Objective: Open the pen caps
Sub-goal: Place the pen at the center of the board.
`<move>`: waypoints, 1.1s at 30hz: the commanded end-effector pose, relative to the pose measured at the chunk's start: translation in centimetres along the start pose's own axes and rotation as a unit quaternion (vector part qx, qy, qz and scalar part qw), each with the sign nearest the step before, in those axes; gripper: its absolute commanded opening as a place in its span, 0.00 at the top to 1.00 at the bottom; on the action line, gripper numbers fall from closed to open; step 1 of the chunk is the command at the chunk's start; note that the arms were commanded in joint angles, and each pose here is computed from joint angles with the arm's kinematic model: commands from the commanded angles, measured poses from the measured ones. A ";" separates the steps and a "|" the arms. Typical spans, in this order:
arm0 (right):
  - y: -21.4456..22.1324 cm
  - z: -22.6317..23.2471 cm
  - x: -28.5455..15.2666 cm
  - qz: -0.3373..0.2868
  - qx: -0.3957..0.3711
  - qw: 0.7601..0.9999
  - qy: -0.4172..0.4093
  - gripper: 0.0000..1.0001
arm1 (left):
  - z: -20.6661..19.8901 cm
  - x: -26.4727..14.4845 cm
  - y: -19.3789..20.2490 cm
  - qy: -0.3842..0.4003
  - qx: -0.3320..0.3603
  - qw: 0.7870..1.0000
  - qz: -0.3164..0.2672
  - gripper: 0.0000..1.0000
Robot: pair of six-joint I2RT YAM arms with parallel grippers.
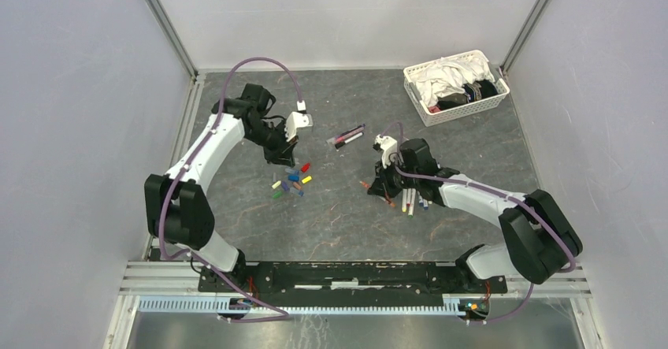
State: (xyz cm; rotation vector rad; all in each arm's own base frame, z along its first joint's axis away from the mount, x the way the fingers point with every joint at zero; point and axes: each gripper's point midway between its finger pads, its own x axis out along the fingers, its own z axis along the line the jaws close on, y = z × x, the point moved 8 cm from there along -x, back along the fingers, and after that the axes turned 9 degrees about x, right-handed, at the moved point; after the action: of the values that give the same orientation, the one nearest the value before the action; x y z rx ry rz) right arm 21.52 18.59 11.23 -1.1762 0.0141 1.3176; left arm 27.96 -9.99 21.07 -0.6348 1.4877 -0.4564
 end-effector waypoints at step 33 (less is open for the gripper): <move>3.5 -5.0 -0.1 -0.103 0.131 0.925 0.342 0.70 | 4.6 7.0 5.2 -0.170 -0.165 0.971 0.014 0.53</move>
State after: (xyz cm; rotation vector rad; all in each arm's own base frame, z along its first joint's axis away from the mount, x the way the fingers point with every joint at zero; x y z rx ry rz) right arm 22.76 15.53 7.12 -1.2882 0.4770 0.6681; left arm 32.65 -9.32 9.14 -0.8341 1.2716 -0.0062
